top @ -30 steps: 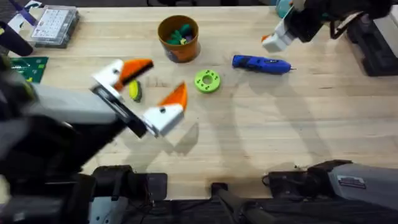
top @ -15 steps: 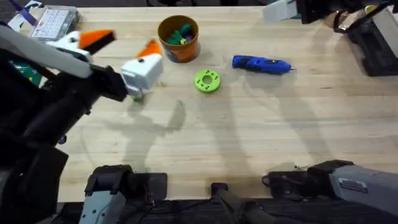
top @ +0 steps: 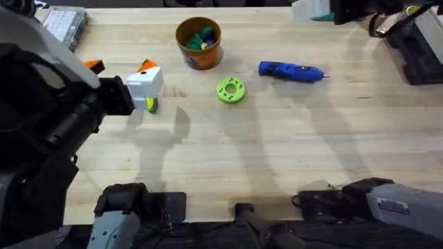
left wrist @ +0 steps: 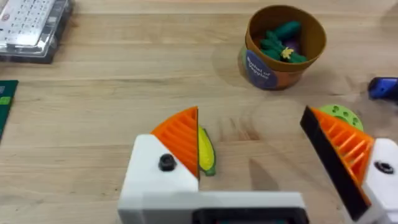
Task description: Pick up the gripper from the table and insert it into the empty holder that is missing its gripper. Then pick up a screw, insert it into the mounting hole, and use the screwdriver to tighten it. Finally, clean up the table by picking up the vegetable and placing it into the bucket.
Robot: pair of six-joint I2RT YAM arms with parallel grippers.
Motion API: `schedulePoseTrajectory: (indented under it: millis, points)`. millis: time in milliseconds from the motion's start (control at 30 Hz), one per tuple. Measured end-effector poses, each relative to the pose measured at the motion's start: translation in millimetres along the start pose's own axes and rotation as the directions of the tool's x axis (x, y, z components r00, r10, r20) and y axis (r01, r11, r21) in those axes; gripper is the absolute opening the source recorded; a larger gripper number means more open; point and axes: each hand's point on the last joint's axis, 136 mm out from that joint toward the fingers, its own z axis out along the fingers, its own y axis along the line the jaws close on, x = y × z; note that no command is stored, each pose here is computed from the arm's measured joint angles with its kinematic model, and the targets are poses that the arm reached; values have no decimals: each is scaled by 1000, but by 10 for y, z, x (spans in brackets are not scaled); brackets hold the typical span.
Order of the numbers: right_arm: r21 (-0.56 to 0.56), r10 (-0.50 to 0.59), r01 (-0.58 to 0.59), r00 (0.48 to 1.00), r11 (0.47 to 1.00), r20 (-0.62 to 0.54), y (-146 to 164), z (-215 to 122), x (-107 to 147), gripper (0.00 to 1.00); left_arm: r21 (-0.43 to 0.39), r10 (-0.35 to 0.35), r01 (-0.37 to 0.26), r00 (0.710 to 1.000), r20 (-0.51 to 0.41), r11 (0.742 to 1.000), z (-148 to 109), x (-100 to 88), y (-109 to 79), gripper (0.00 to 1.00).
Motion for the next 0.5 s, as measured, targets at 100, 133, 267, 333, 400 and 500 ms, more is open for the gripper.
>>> schedulePoseTrajectory:
  millis: [100,133,267,333,400,500]
  points:
    - [0,0,0,1000,1000,-1,0,-1,2,995,-52,-31,29,999,-44,998,10,106,89,986]
    - [0,0,0,1000,1000,-3,0,-1,7,995,-73,-52,48,997,-61,996,21,146,124,986]
    - [0,1,-1,1000,1000,-6,1,0,16,996,-135,-118,100,984,-134,986,147,289,227,986]
    - [0,3,-3,1000,1000,-6,1,-1,15,996,-157,-141,111,971,-193,981,250,404,261,986]
    - [0,3,-3,1000,1000,-6,1,0,16,996,-176,-164,120,952,-259,977,365,540,289,986]
    - [0,3,-3,1000,1000,-7,1,0,16,997,-209,-217,148,907,-362,967,544,780,323,986]
